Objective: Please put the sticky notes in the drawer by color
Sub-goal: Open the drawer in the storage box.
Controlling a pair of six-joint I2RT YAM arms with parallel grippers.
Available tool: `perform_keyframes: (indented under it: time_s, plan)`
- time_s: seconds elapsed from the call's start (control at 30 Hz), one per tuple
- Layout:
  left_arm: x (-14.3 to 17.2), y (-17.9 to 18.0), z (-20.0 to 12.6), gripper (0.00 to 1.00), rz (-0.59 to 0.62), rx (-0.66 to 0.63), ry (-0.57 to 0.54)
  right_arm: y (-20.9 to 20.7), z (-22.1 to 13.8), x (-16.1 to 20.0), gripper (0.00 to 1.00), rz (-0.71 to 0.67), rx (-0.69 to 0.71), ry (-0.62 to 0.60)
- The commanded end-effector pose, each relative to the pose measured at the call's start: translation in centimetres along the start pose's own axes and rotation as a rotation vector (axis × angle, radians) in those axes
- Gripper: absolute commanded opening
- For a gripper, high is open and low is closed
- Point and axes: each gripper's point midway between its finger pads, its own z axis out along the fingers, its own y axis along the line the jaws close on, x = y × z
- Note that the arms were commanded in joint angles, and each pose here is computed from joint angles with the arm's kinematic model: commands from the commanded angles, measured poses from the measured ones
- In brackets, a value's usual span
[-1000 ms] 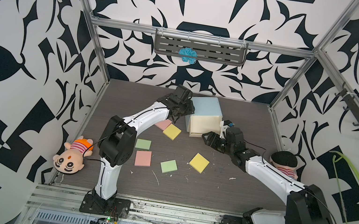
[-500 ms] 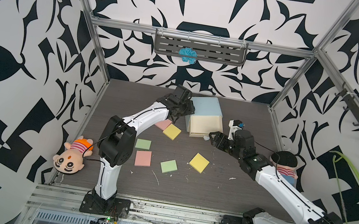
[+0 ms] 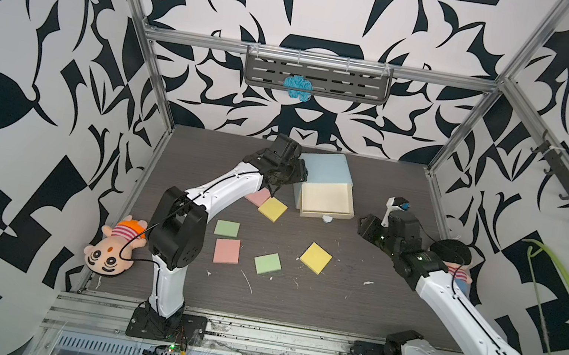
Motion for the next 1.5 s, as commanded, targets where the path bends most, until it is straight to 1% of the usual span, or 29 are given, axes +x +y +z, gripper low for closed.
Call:
perform_keyframes:
  time_s: [0.0, 0.13, 0.33, 0.57, 0.8, 1.0, 1.2, 1.47]
  plan:
    - [-0.8, -0.6, -1.1, 0.64, 0.026, 0.009, -0.018, 1.4, 1.7, 1.0, 0.52, -0.001, -0.079, 0.058]
    - [-0.5, 0.1, 0.3, 0.66, 0.030, -0.026, 0.005, 2.2, 3.8, 1.3, 0.49, 0.023, -0.117, 0.094]
    - [0.3, 1.3, 1.9, 0.66, 0.023, -0.063, 0.035, 2.8, 5.2, 0.1, 0.45, 0.020, -0.121, 0.075]
    - [0.6, 1.5, 2.2, 0.66, 0.022, -0.064, 0.042, 2.3, 5.3, -1.1, 0.41, 0.039, -0.104, 0.040]
    - [0.9, 1.6, 2.3, 0.66, 0.020, -0.064, 0.048, 1.9, 5.8, -0.8, 0.39, 0.074, -0.107, 0.040]
    - [1.2, 1.8, 2.5, 0.66, 0.017, -0.064, 0.058, 2.7, 6.0, -1.6, 0.37, 0.090, -0.132, 0.025]
    - [1.4, 2.2, 2.8, 0.65, 0.017, -0.078, 0.061, 3.3, 5.4, -2.5, 0.35, 0.087, -0.155, -0.015]
    - [1.4, 2.3, 2.9, 0.63, 0.013, -0.078, 0.063, 2.7, 5.1, -2.8, 0.28, 0.096, -0.144, -0.045]
